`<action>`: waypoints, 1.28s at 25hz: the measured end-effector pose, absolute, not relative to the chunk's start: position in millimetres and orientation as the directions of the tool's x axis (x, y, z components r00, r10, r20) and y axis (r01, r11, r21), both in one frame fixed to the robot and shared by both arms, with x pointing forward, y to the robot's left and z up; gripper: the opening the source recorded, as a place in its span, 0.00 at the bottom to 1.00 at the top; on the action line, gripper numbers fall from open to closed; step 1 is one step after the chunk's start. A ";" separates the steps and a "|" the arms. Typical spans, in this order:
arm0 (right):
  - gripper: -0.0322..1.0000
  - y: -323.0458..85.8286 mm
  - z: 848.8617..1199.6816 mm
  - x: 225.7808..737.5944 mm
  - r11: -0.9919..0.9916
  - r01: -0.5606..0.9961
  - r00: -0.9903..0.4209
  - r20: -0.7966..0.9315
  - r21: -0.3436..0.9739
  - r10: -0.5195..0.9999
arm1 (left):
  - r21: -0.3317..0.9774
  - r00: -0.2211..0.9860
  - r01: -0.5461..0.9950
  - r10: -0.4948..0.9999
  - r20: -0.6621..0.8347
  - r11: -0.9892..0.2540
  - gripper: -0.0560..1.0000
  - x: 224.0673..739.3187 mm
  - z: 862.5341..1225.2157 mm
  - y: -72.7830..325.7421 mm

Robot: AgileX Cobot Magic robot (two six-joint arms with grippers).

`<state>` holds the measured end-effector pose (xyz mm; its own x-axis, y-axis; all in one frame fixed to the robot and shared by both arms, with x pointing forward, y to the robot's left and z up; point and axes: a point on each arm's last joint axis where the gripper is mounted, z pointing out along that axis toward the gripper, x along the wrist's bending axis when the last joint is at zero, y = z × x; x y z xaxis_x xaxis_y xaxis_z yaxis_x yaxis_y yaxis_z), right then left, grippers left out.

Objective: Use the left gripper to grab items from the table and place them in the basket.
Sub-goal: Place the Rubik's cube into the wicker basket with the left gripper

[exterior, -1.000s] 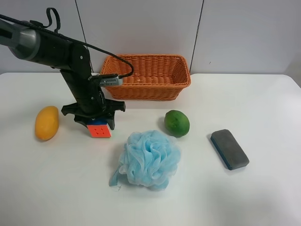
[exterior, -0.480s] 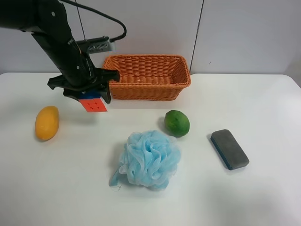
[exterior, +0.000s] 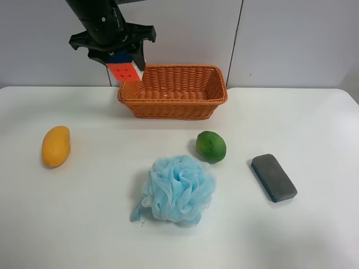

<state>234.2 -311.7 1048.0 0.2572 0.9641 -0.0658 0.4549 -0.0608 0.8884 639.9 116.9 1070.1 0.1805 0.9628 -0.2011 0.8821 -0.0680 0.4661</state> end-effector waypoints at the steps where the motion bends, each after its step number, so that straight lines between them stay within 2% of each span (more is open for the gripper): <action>1: 0.99 -311.7 1048.0 234.2 -0.061 0.455 0.257 -0.066 0.888 0.964 | 0.478 0.192 0.875 0.960 -0.202 -0.075 0.59 647.9 1069.1 113.0; 7: 0.99 -311.7 1048.0 234.2 -0.061 0.455 0.257 -0.066 0.888 0.964 | 0.519 0.263 0.847 0.938 -0.224 -0.114 0.59 687.0 1045.1 91.1; 17: 0.99 -311.7 1048.0 234.2 -0.061 0.455 0.257 -0.066 0.888 0.964 | 0.549 0.311 0.822 0.928 -0.204 -0.155 0.59 719.0 969.6 76.4; 26: 0.99 -311.7 1048.0 234.2 -0.061 0.455 0.257 -0.066 0.888 0.964 | 0.558 0.336 0.809 0.924 -0.184 -0.184 0.60 725.7 944.9 73.8; 27: 0.99 -311.7 1048.0 234.2 -0.061 0.455 0.257 -0.066 0.888 0.964 | 0.562 0.340 0.806 0.923 -0.182 -0.186 0.64 725.9 945.0 73.6; 30: 0.99 -311.7 1048.0 234.2 -0.061 0.455 0.257 -0.066 0.888 0.964 | 0.566 0.344 0.803 0.921 -0.181 -0.188 0.88 726.2 945.8 73.4; 32: 0.99 -311.7 1048.0 234.2 -0.061 0.455 0.257 -0.066 0.888 0.964 | 0.567 0.345 0.802 0.921 -0.180 -0.189 0.96 726.3 945.8 73.4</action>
<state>234.2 -311.7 1048.0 0.2572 0.9641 -0.0658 0.4549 -0.0608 0.8884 726.3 73.4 945.8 0.3453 0.9210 -0.1804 0.8015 -0.1894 0.5672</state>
